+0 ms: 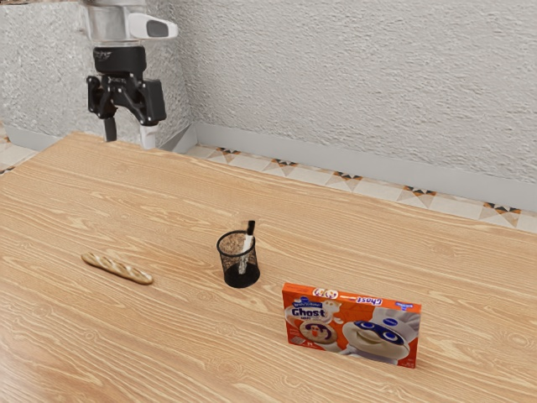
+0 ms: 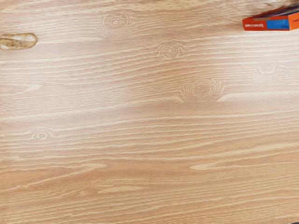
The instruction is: Take the marker out of the pen holder and place it to the left of the pen holder.
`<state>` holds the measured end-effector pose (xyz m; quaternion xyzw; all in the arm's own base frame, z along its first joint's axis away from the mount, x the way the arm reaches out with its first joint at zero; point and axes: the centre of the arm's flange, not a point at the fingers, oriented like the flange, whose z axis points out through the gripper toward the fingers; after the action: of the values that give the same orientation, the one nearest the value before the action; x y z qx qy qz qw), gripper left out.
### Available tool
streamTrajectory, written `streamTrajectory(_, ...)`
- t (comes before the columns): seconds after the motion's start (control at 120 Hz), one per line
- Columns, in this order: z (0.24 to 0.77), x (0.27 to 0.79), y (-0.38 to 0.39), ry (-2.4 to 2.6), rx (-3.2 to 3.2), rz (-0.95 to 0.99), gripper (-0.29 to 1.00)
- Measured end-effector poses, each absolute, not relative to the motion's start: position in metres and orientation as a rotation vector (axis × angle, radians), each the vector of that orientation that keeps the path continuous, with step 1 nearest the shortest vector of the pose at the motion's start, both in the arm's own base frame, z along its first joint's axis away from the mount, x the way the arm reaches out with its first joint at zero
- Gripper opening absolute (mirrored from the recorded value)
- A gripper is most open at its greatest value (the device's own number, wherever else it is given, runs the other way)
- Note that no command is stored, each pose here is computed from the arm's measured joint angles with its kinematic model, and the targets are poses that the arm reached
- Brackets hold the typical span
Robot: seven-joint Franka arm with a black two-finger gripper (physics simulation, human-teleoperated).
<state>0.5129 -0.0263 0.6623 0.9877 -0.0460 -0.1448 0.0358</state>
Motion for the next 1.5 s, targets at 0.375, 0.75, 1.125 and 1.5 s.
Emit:
streamTrajectory(0.375, 0.482, 0.577, -0.057, -0.168, 3.063, -0.453, 0.70)
streamTrajectory(0.75, 0.404, 0.625, -0.110, -0.219, 3.072, -0.001, 0.70)
streamTrajectory(1.125, 0.360, 0.646, -0.093, -0.439, 3.133, 0.341, 0.69)
streamTrajectory(1.5, 0.343, 0.646, -0.064, -0.391, 3.078, 0.441, 0.40)
